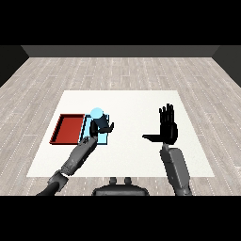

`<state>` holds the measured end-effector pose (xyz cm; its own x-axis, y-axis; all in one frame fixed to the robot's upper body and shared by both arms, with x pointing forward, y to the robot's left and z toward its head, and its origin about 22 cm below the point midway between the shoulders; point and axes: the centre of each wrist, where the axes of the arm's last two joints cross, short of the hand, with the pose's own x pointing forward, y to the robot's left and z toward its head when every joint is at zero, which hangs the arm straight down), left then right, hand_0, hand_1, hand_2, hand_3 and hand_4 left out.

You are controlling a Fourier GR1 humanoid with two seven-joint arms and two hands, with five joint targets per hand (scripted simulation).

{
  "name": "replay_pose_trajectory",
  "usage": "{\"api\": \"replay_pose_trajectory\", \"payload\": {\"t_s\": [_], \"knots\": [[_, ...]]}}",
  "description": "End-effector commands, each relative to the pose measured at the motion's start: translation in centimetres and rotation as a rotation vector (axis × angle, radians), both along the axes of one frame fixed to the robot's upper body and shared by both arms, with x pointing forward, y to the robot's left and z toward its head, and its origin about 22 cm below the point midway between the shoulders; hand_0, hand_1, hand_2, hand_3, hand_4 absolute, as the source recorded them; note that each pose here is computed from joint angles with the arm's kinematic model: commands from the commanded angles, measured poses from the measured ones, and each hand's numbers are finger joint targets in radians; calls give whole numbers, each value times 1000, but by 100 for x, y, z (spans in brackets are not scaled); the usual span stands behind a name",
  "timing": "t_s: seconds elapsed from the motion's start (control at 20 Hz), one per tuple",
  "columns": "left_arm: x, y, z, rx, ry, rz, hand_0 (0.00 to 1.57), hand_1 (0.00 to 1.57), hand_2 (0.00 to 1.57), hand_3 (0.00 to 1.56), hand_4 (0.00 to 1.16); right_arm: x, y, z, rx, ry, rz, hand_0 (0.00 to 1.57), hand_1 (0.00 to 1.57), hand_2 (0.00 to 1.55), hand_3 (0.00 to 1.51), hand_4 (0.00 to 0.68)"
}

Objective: Pick the blue can and put it in the blue box

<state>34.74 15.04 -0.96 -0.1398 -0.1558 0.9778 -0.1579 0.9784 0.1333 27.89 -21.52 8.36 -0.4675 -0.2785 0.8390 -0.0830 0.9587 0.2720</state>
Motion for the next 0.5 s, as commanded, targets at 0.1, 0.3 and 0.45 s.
{"api": "replay_pose_trajectory", "payload": {"t_s": [0.1,0.3,0.45], "knots": [[304,432,127,61,82,87,1571,1571,1571,1479,1131,-39,-160,-128,2,32,-58,0,0,0,0,0],[459,844,15,132,186,159,1571,1571,1571,1508,1097,36,-204,-87,34,44,-84,0,0,0,0,0],[544,751,-2,172,277,187,1571,1571,1571,1491,1096,179,-465,-108,29,43,-103,0,0,0,0,0]]}}
